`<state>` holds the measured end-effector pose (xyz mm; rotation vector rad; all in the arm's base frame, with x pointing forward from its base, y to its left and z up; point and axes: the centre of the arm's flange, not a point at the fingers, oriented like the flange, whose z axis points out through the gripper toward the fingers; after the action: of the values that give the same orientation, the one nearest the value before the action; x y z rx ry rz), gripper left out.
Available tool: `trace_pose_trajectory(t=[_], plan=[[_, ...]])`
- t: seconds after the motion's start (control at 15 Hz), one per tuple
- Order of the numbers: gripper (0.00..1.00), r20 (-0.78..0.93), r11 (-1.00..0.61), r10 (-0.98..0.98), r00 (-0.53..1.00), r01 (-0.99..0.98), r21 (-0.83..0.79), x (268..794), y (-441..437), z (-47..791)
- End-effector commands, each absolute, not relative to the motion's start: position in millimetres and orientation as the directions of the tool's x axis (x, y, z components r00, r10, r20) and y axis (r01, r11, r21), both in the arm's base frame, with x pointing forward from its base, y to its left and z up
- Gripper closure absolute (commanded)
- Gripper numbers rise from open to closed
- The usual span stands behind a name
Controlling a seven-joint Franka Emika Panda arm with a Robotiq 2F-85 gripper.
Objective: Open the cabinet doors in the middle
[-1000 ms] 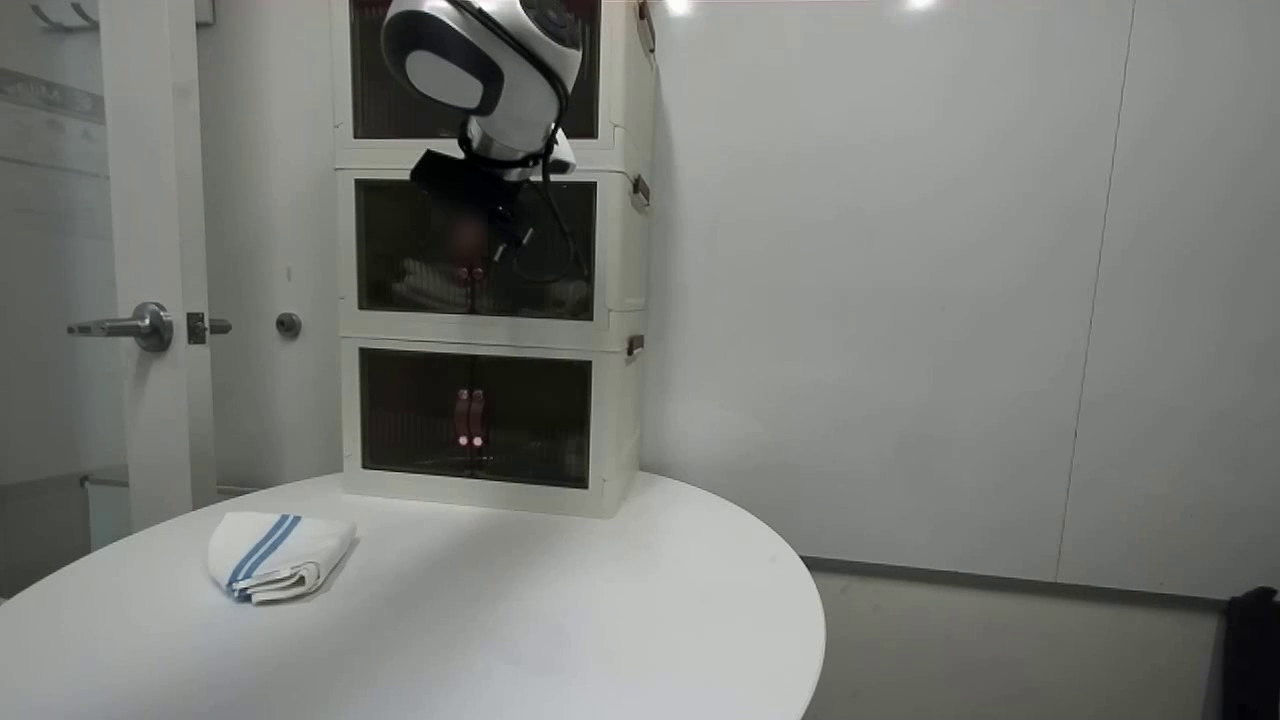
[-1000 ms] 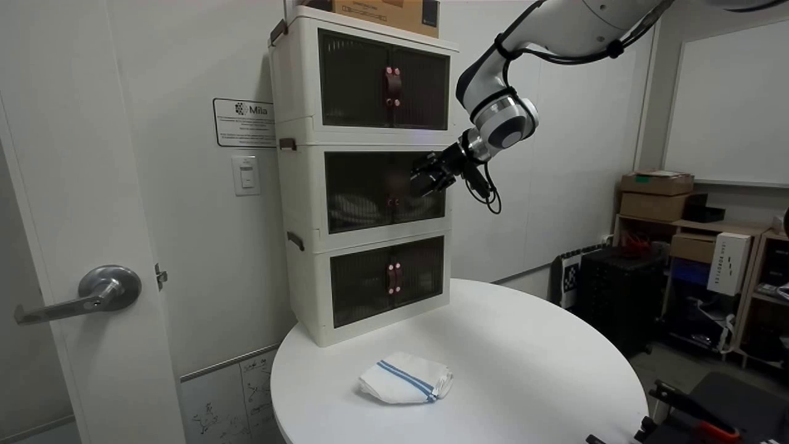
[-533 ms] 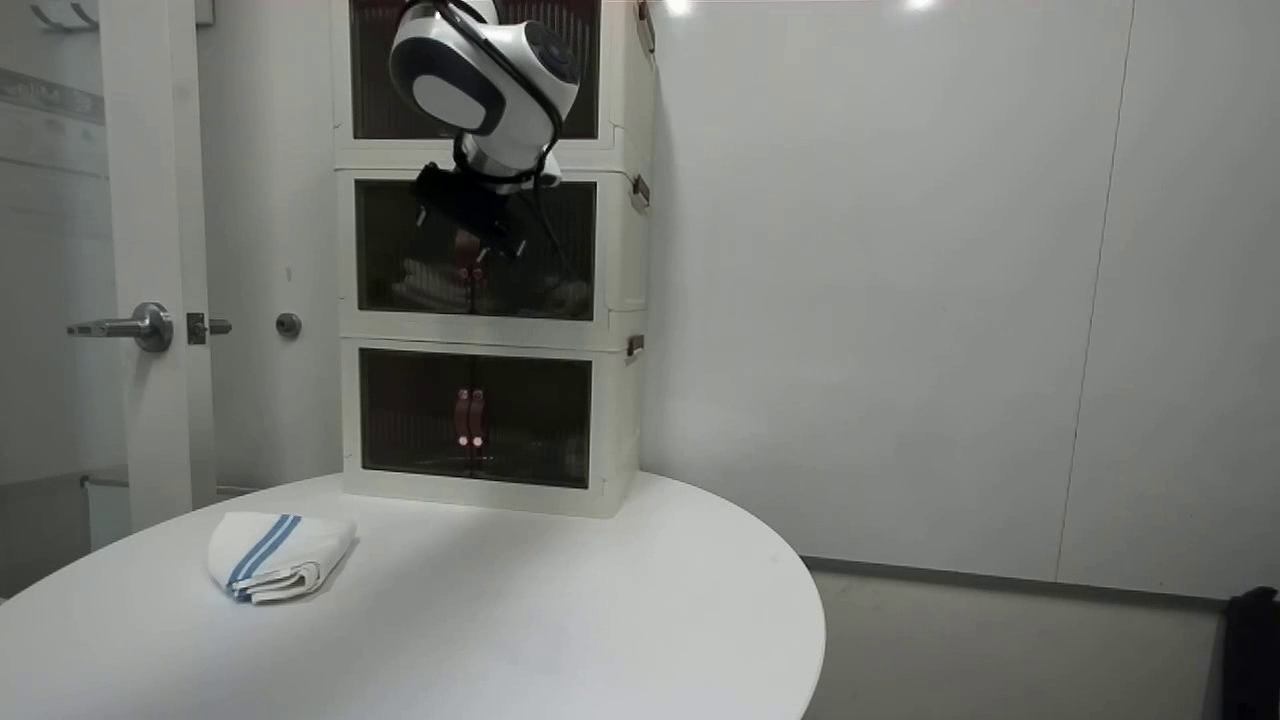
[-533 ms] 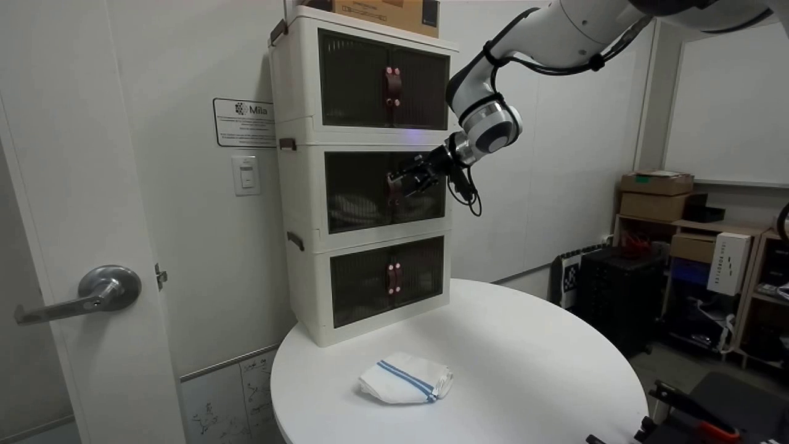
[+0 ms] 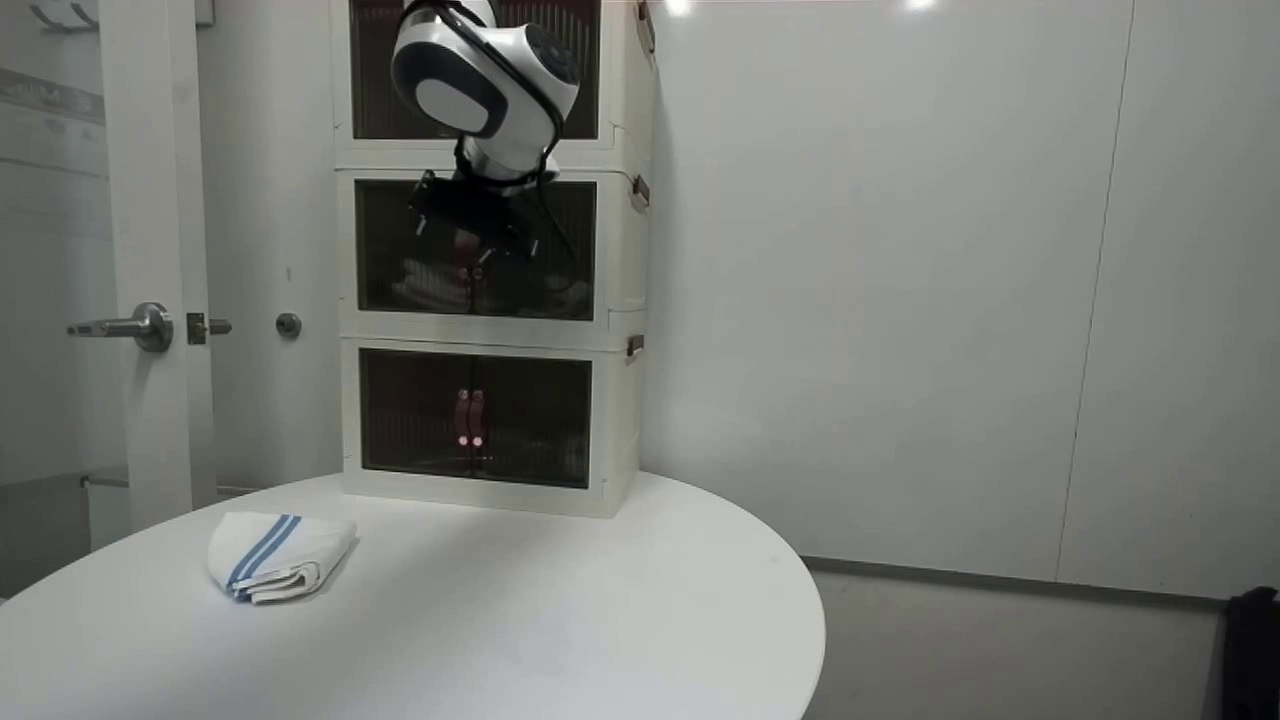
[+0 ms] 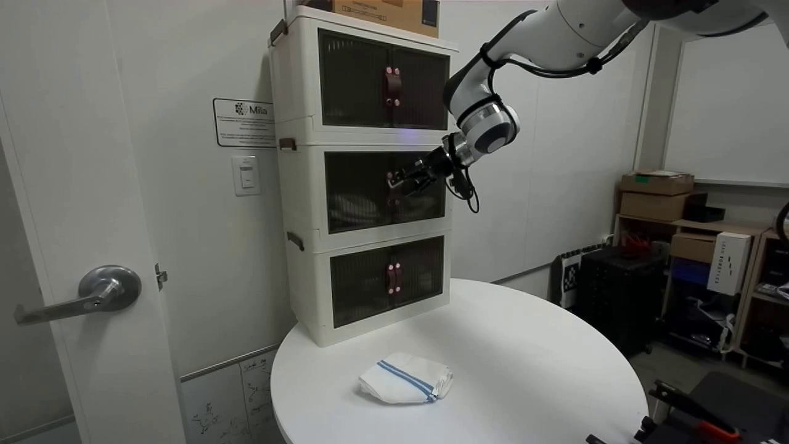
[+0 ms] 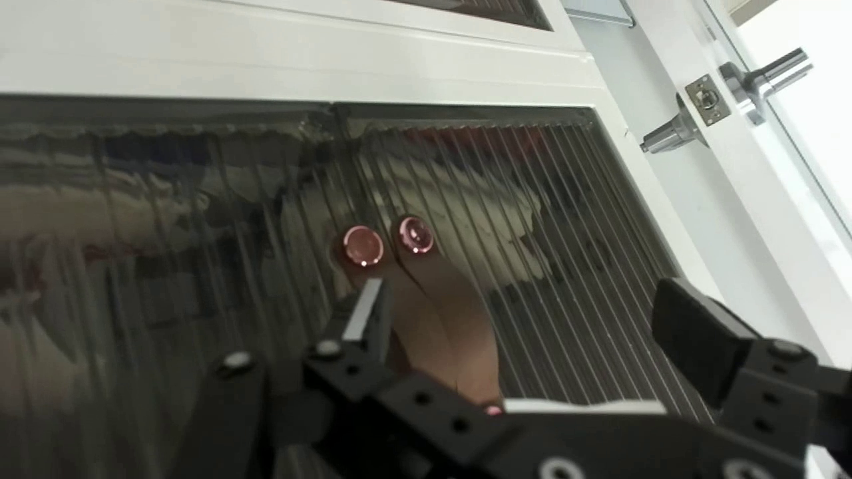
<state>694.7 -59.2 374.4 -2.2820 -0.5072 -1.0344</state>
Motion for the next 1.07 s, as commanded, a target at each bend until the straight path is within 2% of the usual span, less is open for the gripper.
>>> trace_pose_trajectory(t=[0.0,0.33,0.47,1.0], plan=[[0.0,0.806,-0.755,0.137,0.576,0.587,-0.291,702,-61,382],[0.0,0.832,-0.755,0.142,0.536,0.602,-0.259,706,-63,394],[0.26,0.836,-0.751,0.143,0.53,0.608,-0.257,708,-64,397],[0.85,0.825,-0.75,0.142,0.547,0.603,-0.271,701,-70,392]])
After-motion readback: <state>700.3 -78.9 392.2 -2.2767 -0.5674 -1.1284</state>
